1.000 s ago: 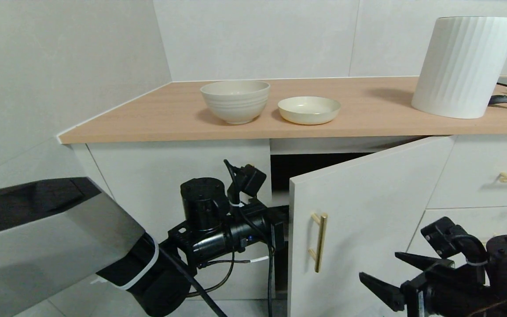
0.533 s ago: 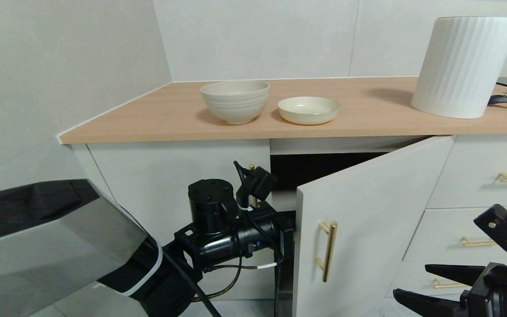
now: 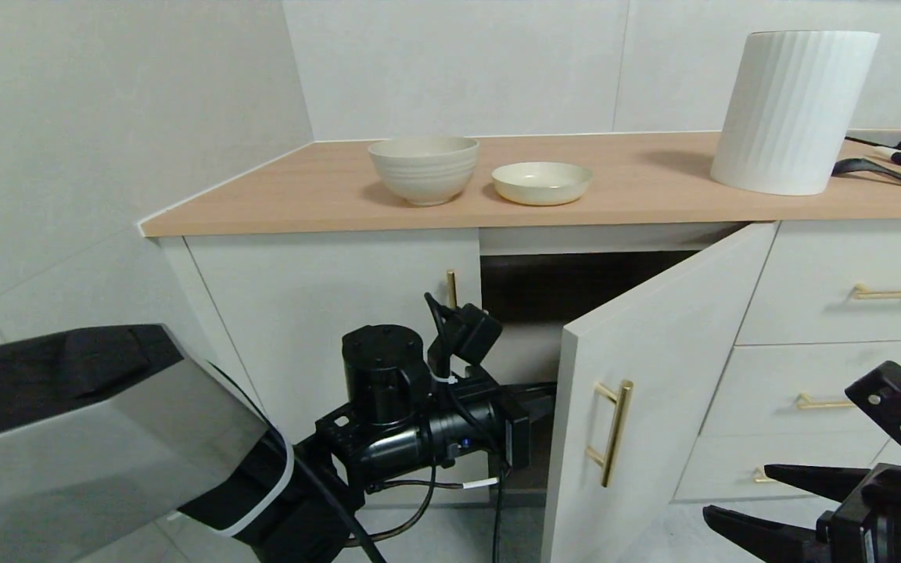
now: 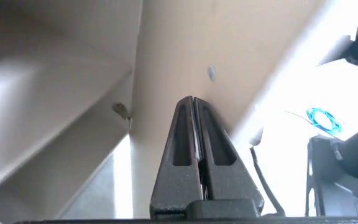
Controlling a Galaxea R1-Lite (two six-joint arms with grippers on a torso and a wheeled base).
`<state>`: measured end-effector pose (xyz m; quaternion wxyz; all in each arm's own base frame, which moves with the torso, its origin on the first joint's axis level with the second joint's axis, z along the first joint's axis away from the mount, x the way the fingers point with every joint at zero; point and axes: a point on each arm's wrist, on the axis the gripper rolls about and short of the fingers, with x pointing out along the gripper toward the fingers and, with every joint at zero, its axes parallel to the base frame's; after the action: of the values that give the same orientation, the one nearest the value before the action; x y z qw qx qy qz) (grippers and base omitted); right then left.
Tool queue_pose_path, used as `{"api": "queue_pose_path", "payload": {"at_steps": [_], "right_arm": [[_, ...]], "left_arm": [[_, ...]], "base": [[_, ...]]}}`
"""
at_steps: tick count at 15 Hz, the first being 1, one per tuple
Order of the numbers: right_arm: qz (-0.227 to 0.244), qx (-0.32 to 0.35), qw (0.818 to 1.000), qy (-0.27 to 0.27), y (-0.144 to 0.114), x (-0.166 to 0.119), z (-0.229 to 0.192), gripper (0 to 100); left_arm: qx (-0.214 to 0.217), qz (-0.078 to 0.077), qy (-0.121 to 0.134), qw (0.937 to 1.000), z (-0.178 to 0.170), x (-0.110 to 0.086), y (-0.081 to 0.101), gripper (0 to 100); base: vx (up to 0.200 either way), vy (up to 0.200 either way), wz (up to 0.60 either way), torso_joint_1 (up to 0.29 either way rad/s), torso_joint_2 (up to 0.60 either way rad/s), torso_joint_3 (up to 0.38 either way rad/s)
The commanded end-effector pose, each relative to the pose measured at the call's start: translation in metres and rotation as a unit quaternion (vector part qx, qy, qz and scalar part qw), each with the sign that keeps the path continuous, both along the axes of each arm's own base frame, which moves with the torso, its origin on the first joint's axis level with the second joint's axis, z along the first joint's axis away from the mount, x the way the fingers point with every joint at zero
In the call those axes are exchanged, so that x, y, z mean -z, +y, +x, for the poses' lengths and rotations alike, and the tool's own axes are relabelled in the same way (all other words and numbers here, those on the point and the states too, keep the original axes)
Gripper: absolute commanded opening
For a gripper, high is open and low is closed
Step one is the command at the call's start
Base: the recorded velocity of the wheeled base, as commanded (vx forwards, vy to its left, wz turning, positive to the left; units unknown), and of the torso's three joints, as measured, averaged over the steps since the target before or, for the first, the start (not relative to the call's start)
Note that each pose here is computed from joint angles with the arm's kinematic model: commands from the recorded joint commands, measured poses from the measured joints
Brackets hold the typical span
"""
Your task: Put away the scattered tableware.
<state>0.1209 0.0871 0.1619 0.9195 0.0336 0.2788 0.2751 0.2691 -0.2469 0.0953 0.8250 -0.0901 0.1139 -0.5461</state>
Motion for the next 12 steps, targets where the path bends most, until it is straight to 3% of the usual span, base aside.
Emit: {"api": "queue_pose_path", "payload": {"at_steps": [1, 10, 12], "right_arm": [[-0.003, 0.0, 1.0, 0.004, 0.001, 0.001, 0.001, 100], [-0.007, 0.0, 1.0, 0.008, 0.001, 0.004, 0.002, 100], [-0.007, -0.001, 1.0, 0.008, 0.001, 0.004, 0.002, 100]], "left_arm": [[0.003, -0.001, -0.001, 1.0, 0.0, 0.0, -0.002, 0], [-0.006, -0.011, -0.01, 0.9999, 0.022, 0.008, -0.021, 0], [-0.006, -0.014, -0.012, 0.9998, 0.024, 0.009, -0.024, 0]], "base": [[0.0, 0.0, 0.0, 0.0, 0.0, 0.0], [0.0, 0.0, 0.0, 0.0, 0.0, 0.0], [-0.2, 0.0, 0.0, 0.01, 0.0, 0.0]]}}
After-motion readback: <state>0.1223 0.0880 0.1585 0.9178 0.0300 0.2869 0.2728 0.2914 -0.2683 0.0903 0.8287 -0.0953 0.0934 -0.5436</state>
